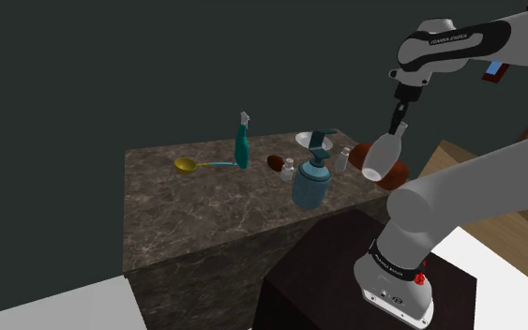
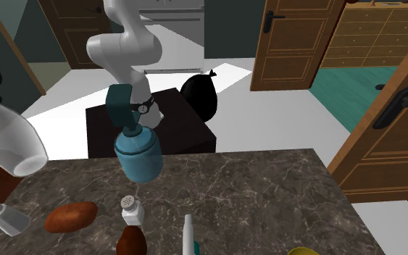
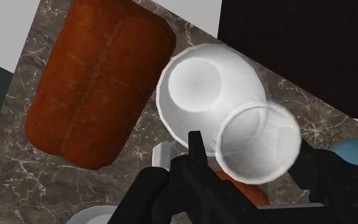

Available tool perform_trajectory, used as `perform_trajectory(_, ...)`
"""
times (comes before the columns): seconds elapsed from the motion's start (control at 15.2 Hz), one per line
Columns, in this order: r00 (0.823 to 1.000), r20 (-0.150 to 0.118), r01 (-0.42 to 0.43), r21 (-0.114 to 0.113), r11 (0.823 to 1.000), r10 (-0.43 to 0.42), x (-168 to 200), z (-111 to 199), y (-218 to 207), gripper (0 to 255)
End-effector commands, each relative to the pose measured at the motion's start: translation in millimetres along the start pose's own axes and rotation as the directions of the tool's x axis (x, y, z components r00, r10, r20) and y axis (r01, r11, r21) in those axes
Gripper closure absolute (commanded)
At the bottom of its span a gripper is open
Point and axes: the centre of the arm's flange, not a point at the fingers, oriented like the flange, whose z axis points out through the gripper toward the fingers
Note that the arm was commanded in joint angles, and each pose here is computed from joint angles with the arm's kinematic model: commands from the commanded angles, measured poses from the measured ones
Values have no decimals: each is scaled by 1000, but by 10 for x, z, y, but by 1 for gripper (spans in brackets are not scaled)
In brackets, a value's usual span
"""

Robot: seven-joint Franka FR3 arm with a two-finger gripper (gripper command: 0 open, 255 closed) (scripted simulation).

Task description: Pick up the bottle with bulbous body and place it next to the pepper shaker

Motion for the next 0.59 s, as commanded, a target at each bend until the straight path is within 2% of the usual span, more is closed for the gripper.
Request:
perform_trajectory(0.0,1000,-1,0,-1,1000,0,0,104,5,255)
perform_trajectory(0.53,1000,-1,0,-1,1000,0,28,499,-4,255)
